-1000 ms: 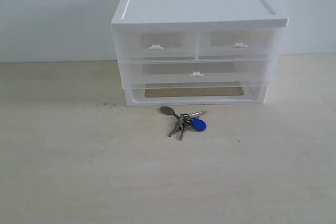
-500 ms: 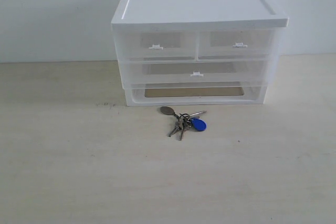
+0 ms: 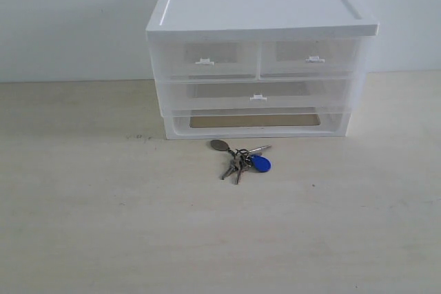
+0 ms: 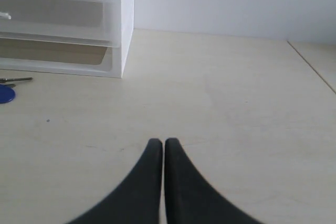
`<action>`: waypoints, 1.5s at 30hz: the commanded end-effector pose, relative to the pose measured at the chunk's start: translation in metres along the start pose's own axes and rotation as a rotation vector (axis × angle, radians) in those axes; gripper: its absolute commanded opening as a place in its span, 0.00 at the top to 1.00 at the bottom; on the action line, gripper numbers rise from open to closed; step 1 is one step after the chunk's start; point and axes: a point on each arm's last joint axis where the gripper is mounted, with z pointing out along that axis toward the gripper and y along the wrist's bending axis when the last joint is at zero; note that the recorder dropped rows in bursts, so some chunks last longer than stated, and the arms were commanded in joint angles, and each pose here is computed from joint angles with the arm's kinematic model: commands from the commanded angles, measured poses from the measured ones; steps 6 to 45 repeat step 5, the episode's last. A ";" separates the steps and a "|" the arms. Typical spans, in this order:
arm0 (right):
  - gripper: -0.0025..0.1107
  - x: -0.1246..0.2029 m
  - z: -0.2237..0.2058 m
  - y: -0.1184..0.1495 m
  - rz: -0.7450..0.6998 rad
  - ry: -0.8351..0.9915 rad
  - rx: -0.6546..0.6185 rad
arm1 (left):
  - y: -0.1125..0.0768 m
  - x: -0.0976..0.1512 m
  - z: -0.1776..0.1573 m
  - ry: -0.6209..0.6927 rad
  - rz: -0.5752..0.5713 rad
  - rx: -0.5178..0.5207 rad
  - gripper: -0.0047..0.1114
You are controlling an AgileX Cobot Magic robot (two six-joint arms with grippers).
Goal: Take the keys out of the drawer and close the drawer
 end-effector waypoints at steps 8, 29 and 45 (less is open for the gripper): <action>0.98 -0.001 0.000 0.000 0.011 -0.010 0.005 | 0.000 0.001 0.000 0.003 -0.003 -0.002 0.92; 0.98 -0.001 0.000 0.000 0.011 -0.010 0.005 | 0.000 0.001 0.000 0.003 -0.003 -0.002 0.92; 0.98 -0.001 0.000 0.000 0.011 -0.010 0.005 | 0.000 0.001 0.000 0.003 -0.003 -0.002 0.92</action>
